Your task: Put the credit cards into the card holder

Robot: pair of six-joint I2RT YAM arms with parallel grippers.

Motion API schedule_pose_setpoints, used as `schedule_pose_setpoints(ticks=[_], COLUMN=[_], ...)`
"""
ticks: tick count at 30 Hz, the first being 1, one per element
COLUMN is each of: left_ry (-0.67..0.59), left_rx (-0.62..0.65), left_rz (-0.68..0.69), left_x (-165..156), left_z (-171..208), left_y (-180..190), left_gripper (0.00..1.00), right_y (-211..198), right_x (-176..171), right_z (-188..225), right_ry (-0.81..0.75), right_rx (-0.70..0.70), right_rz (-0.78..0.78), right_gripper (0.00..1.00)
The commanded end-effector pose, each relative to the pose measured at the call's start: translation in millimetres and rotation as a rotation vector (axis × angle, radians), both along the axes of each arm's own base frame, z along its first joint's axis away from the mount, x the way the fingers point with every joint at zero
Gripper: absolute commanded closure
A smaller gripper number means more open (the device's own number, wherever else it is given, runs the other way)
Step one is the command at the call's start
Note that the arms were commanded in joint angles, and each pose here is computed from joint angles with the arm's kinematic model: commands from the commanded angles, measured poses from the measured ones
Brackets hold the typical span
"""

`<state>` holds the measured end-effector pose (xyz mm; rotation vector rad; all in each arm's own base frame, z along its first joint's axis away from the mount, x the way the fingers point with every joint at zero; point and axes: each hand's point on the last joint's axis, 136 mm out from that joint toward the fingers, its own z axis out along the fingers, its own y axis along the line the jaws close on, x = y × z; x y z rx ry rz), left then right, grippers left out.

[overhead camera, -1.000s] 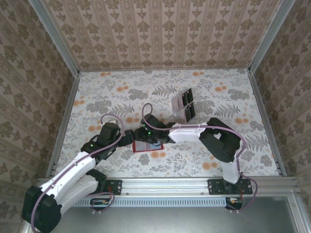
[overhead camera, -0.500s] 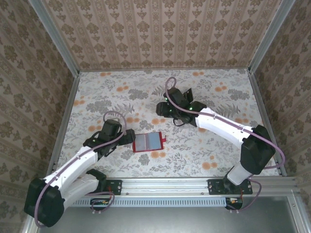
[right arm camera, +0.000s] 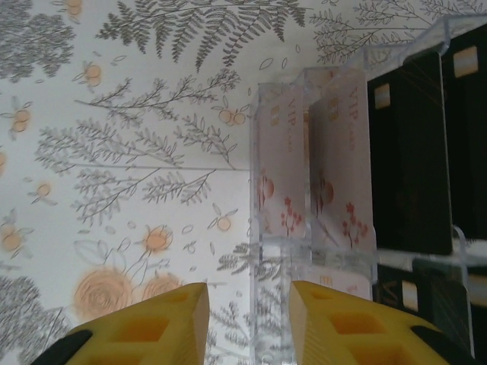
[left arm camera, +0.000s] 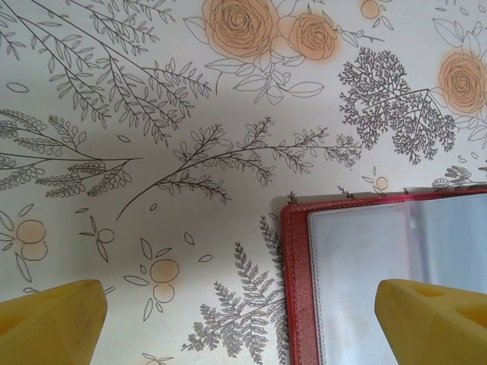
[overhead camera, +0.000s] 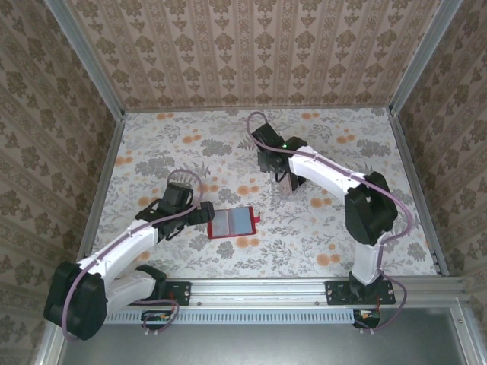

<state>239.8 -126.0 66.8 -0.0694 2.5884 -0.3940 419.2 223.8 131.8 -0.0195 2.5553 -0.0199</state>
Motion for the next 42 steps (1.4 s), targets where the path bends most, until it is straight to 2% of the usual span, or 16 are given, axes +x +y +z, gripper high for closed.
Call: schedule_pose_setpoints(ticks=[1, 9, 18, 30, 38, 42], left_ry=[-0.025, -0.007, -0.002, -0.001, -0.002, 0.000], left_rx=[-0.022, -0.023, -0.030, -0.033, -0.031, -0.031], left_rz=[-0.028, -0.035, -0.033, -0.028, -0.025, -0.025], left_x=[8.2, 9.2, 10.6, 8.1, 7.9, 7.7], left_z=[9.3, 4.8, 3.3, 1.1, -0.4, -1.3], left_y=[-7.3, -9.0, -10.5, -9.1, -8.5, -8.4], left_gripper=[0.00, 0.00, 0.00, 0.00, 0.00, 0.00], right_y=[-14.1, -21.5, -23.6, -17.8, -10.4, -12.5], right_x=[10.7, 36.5, 46.0, 48.9, 49.5, 51.0], right_z=[-8.8, -26.7, -49.3, -64.8, -61.9, -54.8], right_ry=[0.017, 0.033, 0.082, 0.128, 0.123, 0.104], right_rx=[-0.120, -0.173, -0.207, -0.170, -0.104, -0.103], right_rz=[-0.012, -0.043, -0.044, -0.038, -0.035, -0.042], right_gripper=[0.67, 0.68, 0.67, 0.68, 0.76, 0.72])
